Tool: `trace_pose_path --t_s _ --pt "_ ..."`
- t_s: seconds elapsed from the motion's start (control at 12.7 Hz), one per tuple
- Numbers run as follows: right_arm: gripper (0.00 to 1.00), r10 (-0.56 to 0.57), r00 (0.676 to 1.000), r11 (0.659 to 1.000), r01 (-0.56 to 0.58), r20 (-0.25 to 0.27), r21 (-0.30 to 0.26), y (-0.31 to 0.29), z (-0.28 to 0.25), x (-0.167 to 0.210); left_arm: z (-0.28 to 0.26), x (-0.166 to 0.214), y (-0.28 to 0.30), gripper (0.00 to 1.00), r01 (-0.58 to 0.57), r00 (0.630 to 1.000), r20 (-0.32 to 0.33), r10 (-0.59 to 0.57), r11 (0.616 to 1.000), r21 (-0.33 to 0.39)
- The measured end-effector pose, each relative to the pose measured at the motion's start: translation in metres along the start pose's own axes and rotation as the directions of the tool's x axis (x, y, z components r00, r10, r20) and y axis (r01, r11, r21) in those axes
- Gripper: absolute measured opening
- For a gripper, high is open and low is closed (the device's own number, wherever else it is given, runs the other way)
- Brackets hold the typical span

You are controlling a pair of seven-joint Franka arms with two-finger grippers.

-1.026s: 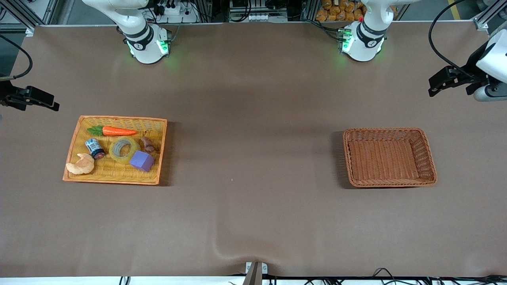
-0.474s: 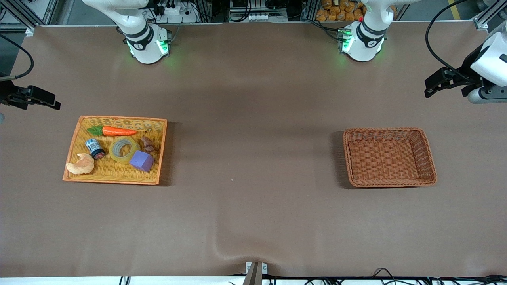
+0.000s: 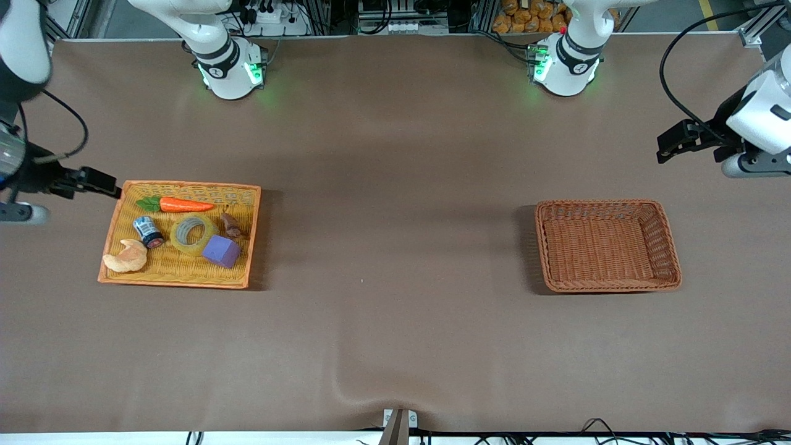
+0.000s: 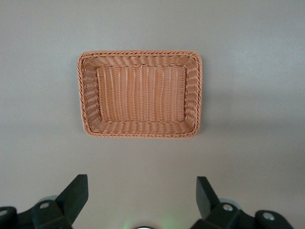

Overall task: Transfer tape with both arms
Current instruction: 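Lower the right gripper over the tape roll in the tray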

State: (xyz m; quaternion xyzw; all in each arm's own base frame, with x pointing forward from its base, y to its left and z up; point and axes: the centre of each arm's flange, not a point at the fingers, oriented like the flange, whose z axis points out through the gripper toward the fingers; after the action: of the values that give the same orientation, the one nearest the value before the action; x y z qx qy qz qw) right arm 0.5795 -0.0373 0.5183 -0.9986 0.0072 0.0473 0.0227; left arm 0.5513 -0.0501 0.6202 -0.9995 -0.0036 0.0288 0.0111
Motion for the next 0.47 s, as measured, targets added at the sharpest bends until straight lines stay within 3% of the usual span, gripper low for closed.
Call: trace_pose_path --t_s 0.47 --pt "1.0 -0.209 0.973 0.978 0.209 0.097 0.017 0.008 0.132 0.012 0.003 0.005 -0.007 1.0 0.012 1.0 0.004 -0.012 1.0 -0.002"
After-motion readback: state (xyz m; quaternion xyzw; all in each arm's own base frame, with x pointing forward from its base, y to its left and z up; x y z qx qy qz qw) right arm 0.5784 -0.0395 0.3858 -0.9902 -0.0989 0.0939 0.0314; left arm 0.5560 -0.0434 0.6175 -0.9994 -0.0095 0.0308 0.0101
